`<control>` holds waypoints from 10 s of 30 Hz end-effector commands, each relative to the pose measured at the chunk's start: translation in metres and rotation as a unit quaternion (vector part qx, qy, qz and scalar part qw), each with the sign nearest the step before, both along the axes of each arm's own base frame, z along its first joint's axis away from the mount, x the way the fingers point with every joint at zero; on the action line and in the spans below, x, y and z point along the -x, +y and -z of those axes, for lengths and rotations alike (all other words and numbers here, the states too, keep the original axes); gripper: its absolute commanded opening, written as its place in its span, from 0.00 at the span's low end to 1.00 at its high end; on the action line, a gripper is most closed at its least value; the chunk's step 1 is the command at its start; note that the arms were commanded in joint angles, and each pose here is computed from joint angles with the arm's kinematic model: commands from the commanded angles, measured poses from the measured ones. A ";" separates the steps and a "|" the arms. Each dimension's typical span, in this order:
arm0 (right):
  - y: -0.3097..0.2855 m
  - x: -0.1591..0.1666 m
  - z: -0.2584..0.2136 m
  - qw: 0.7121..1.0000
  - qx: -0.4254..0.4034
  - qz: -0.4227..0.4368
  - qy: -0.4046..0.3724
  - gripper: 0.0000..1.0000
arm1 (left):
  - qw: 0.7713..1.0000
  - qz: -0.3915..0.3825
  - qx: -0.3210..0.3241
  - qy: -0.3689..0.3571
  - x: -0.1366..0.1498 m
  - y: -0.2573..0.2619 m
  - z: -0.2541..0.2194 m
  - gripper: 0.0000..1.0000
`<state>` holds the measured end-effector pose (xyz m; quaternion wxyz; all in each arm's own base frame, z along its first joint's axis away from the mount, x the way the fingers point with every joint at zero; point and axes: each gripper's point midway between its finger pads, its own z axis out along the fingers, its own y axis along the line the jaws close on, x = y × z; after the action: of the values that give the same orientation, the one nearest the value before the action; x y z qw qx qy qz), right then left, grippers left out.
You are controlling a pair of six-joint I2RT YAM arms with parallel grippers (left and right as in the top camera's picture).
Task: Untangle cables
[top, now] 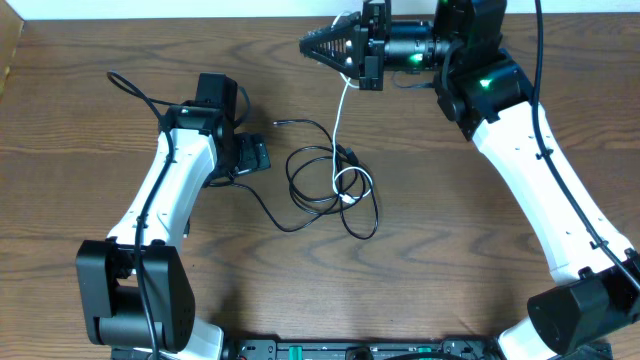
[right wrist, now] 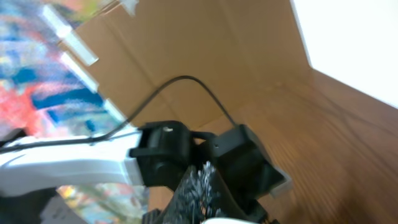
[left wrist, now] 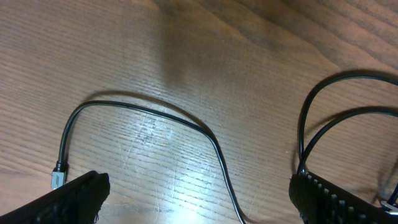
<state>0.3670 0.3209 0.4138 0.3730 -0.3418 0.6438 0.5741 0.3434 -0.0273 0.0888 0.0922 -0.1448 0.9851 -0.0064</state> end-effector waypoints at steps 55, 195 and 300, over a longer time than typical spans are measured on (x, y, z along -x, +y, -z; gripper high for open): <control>-0.024 -0.023 0.071 0.980 0.166 0.106 -0.035 0.01 | 1.000 -0.002 -0.006 0.005 0.002 0.002 0.003 0.98; -0.105 -0.018 0.088 0.968 0.193 0.140 0.080 0.01 | 0.987 -0.043 -0.067 0.141 0.053 -0.020 0.092 0.08; -0.319 -0.095 -0.018 0.783 0.183 0.593 -0.050 0.01 | 0.973 0.077 0.200 0.089 0.026 -0.102 0.091 0.99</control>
<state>0.4549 0.0140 0.4534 0.6252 0.0101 0.7705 0.1241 0.3278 -0.1397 0.0163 -0.0072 -0.0823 0.9703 -0.2273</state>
